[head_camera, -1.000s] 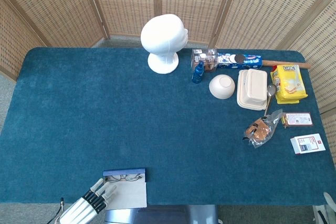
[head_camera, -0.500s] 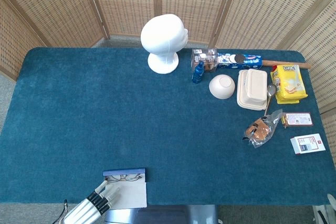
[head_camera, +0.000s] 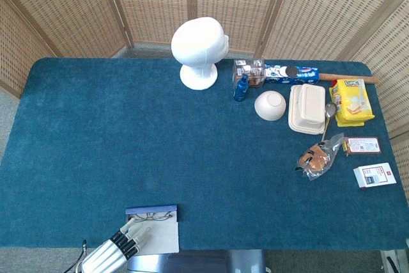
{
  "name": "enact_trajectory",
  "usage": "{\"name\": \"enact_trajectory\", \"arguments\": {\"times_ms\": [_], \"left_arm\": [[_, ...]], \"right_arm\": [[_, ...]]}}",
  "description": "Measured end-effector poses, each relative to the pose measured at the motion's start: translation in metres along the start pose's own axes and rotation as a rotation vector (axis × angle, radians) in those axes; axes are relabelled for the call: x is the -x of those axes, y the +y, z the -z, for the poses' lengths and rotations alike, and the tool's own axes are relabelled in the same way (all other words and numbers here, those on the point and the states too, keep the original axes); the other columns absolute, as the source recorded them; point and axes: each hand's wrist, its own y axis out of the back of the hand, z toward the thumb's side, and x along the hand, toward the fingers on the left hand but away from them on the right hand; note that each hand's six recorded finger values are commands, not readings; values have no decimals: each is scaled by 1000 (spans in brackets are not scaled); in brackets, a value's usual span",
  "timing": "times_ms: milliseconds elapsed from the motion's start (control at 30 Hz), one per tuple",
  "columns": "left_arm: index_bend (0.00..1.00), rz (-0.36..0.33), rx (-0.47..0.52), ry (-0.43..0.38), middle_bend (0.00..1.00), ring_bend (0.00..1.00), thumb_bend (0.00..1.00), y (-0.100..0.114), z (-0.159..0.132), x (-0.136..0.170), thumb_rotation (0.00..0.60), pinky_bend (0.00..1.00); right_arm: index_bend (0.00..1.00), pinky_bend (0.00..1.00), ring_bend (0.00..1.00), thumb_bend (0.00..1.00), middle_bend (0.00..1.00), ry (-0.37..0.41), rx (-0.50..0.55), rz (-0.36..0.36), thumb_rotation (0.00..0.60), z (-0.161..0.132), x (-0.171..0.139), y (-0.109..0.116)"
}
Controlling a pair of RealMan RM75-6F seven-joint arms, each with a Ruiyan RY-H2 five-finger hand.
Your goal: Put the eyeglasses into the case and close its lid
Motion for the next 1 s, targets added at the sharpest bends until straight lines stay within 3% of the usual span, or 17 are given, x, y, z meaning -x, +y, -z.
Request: {"name": "enact_trajectory", "arguments": {"times_ms": [367, 1000], "left_arm": [[258, -1, 20, 0, 116, 0, 354, 0, -1, -4, 600, 0], [261, -44, 64, 56, 116, 0, 354, 4, 6, -11, 600, 0]], "right_arm": [[0, 182, 0, 237, 166, -10, 0, 12, 477, 4, -4, 4], [0, 184, 0, 238, 167, -14, -3, 17, 477, 7, -7, 7]]}}
